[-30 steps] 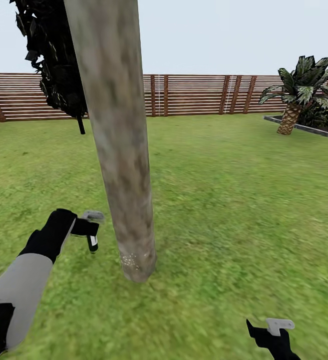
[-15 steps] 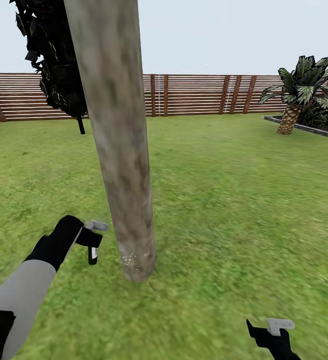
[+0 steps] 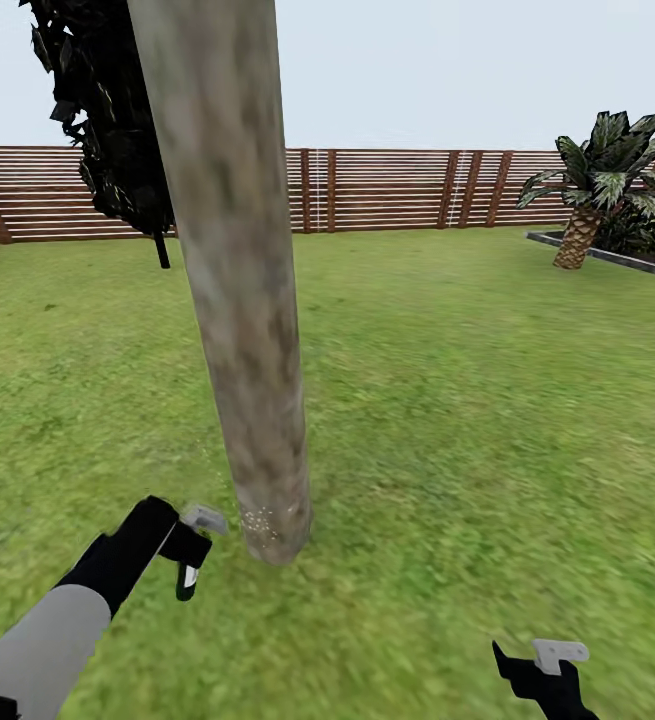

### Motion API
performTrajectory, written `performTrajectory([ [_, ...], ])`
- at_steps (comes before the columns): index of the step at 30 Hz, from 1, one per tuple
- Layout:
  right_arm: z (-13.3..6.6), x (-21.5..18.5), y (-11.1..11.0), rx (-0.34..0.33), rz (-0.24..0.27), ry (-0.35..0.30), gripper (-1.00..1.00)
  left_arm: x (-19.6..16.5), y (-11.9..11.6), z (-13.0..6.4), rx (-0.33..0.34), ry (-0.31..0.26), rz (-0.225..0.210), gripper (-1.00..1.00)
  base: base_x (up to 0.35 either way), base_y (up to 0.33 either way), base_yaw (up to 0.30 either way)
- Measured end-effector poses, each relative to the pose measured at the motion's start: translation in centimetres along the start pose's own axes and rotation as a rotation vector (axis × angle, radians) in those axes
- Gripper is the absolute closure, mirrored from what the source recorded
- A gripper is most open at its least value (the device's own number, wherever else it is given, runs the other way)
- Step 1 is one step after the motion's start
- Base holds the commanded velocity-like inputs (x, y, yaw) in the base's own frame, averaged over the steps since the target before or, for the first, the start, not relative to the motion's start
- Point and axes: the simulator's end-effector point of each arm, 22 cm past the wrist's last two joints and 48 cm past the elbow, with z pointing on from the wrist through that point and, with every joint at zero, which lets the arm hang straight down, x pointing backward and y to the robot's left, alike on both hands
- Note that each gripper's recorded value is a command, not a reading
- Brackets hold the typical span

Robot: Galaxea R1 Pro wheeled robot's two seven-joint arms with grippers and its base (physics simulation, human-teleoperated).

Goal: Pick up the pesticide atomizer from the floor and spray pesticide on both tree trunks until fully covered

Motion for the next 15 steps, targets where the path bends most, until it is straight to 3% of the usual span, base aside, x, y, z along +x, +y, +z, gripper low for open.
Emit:
performTrajectory([
  [3,0.0,0.0,0.0,0.0,0.0,0.0,-1.0,0.8,-2.1,1.4,0.034,0.008,0.017,1.0,0.0,0.0,0.0],
  [6,0.0,0.1,0.1,-0.002,0.0,0.001,-1.0,0.2,-4.5,2.5,0.069,-0.043,0.047,1.0,0.0,0.0,0.0],
  [9,0.0,0.1,0.1,-0.004,0.0,0.001,-1.0,0.4,-6.9,3.2,0.108,-0.044,0.046,1.0,0.0,0.0,0.0],
  [12,-0.1,0.7,0.5,-0.011,0.005,0.014,-1.0,-0.9,-10.8,3.3,0.157,-0.066,0.04,1.0,0.0,0.0,0.0],
  [15,-0.2,1.0,0.7,-0.015,0.008,0.021,-1.0,-1.2,-11.7,3.4,0.157,-0.071,0.044,1.0,0.0,0.0,0.0],
])
